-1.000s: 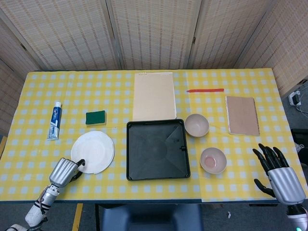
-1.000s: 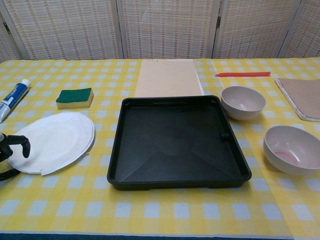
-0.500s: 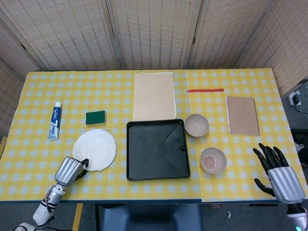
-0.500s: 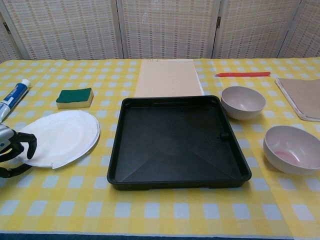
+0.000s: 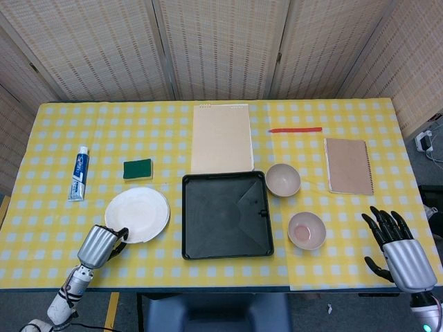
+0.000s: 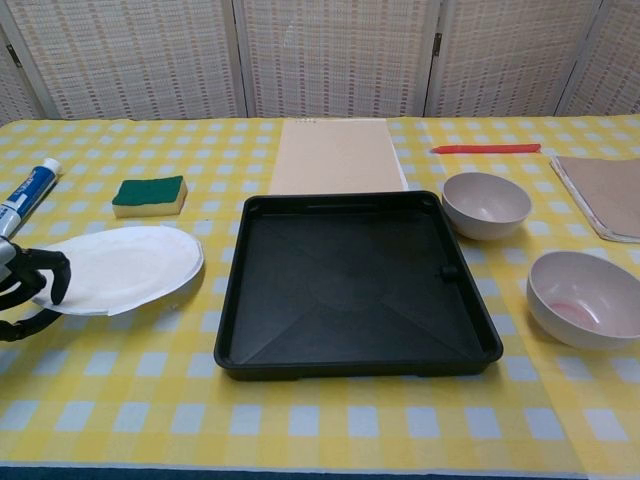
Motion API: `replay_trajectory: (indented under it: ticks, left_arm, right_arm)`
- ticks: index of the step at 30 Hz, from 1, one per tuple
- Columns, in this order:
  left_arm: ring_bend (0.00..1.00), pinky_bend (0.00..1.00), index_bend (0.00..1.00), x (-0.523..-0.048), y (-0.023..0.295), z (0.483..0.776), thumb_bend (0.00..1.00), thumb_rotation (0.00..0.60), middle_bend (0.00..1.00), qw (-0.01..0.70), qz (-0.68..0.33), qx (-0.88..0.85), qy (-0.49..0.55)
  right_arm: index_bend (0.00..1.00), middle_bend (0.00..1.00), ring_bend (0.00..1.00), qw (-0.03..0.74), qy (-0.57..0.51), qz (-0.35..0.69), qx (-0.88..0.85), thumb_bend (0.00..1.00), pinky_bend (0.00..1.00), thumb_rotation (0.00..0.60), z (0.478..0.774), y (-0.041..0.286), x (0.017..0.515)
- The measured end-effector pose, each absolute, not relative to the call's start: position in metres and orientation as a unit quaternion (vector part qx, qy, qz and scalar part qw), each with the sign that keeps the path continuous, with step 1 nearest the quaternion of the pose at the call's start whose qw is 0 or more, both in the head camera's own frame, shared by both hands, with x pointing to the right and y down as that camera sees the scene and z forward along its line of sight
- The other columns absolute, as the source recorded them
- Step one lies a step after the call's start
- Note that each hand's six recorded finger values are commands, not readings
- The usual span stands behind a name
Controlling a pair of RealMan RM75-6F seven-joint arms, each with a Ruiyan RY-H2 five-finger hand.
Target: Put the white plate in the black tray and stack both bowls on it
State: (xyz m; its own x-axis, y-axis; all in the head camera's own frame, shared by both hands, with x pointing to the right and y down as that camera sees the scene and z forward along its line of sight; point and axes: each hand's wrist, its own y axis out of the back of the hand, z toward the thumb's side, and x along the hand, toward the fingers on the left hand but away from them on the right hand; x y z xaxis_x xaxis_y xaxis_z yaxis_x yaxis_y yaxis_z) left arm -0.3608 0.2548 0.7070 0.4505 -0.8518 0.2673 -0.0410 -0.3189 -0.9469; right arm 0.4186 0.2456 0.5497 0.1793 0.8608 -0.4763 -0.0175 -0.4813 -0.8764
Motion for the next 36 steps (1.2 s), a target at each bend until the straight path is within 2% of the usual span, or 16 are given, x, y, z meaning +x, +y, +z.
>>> replay_trajectory:
  ticks: [17, 24, 27, 30, 36]
  left_arm:
    - [0.99, 1.0, 0.66, -0.362, 0.243, 0.64, 0.49, 0.6, 1.0, 0.549, -0.323, -0.635, 0.438]
    - [0.99, 1.0, 0.66, -0.327, 0.246, 0.639, 0.49, 0.6, 1.0, 0.56, -0.294, -0.651, 0.42]
    - [0.99, 1.0, 0.66, -0.306, 0.238, 0.643, 0.49, 0.6, 1.0, 0.54, -0.285, -0.668, 0.425]
    - [0.99, 1.0, 0.66, -0.288, 0.245, 0.644, 0.49, 0.6, 1.0, 0.525, -0.284, -0.681, 0.424]
    - [0.99, 1.0, 0.66, -0.249, 0.243, 0.657, 0.49, 0.6, 1.0, 0.546, -0.286, -0.696, 0.369]
  right_arm:
    - [0.0, 0.0, 0.0, 0.398, -0.318, 0.545, -0.667, 0.3, 0.0, 0.6, 0.545, 0.252, 0.413]
    - [0.0, 0.0, 0.0, 0.399, -0.322, 0.535, -0.671, 0.29, 0.0, 0.6, 0.539, 0.254, 0.412]
    - [0.0, 0.0, 0.0, 0.399, -0.327, 0.532, -0.671, 0.29, 0.0, 0.6, 0.536, 0.254, 0.413]
    - [0.0, 0.0, 0.0, 0.398, -0.329, 0.532, -0.671, 0.29, 0.0, 0.6, 0.534, 0.254, 0.416]
    - [0.0, 0.0, 0.0, 0.396, -0.336, 0.534, -0.667, 0.29, 0.0, 0.6, 0.531, 0.252, 0.421]
